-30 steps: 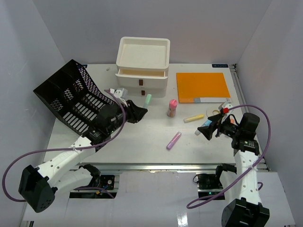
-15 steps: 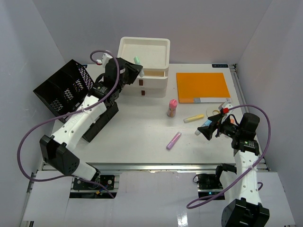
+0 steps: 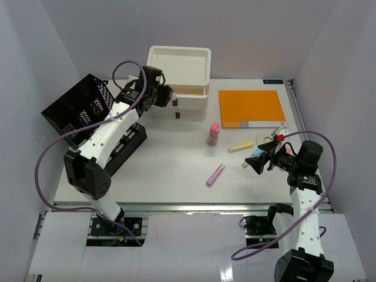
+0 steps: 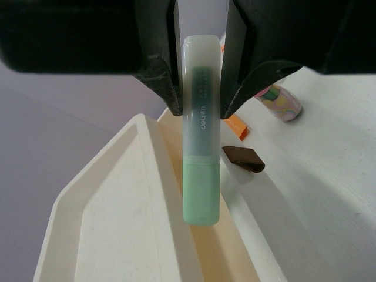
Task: Organize the desk
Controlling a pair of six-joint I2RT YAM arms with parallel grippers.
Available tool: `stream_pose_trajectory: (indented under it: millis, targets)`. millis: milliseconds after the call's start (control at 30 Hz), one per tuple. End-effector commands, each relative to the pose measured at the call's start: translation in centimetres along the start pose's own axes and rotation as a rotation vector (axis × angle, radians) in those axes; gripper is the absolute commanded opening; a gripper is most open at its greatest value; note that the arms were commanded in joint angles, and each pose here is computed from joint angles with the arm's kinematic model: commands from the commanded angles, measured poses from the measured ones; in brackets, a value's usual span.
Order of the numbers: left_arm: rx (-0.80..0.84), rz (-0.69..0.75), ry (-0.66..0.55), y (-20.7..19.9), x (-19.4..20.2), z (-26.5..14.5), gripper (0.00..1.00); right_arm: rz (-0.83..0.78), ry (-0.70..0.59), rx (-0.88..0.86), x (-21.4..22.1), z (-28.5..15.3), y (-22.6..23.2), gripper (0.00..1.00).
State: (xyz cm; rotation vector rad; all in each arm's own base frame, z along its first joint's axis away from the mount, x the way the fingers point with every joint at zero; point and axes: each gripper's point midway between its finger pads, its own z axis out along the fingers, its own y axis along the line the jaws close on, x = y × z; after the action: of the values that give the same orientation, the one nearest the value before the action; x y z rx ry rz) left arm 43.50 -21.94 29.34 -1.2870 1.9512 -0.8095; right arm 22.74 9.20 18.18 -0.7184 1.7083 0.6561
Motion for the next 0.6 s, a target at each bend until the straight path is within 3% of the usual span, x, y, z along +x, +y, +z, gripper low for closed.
stream_pose_trajectory:
  millis: [0,433,500,533,567]
  targets:
    - [-0.033,-0.073,0.009,-0.2,-0.3,0.1,0.0,-0.054,-0.035,-0.005,-1.5,-0.2,0.1,0.9]
    - [-0.037,-0.072,-0.006,-1.9,-0.4,2.4,0.01,-0.059,-0.031,0.007,-1.5,-0.2,-0.1,0.9]
    - [-0.041,-0.065,-0.004,-1.9,-0.4,2.7,0.08,-0.06,-0.031,0.009,-1.5,-0.2,-0.1,0.9]
    - [-0.041,-0.062,0.0,-2.0,-0.3,2.9,0.16,-0.059,-0.029,0.01,-1.4,-0.2,-0.2,0.9]
    - [-0.041,-0.06,0.003,-2.0,-0.3,3.0,0.3,-0.062,-0.03,0.011,-1.5,-0.2,-0.2,0.9]
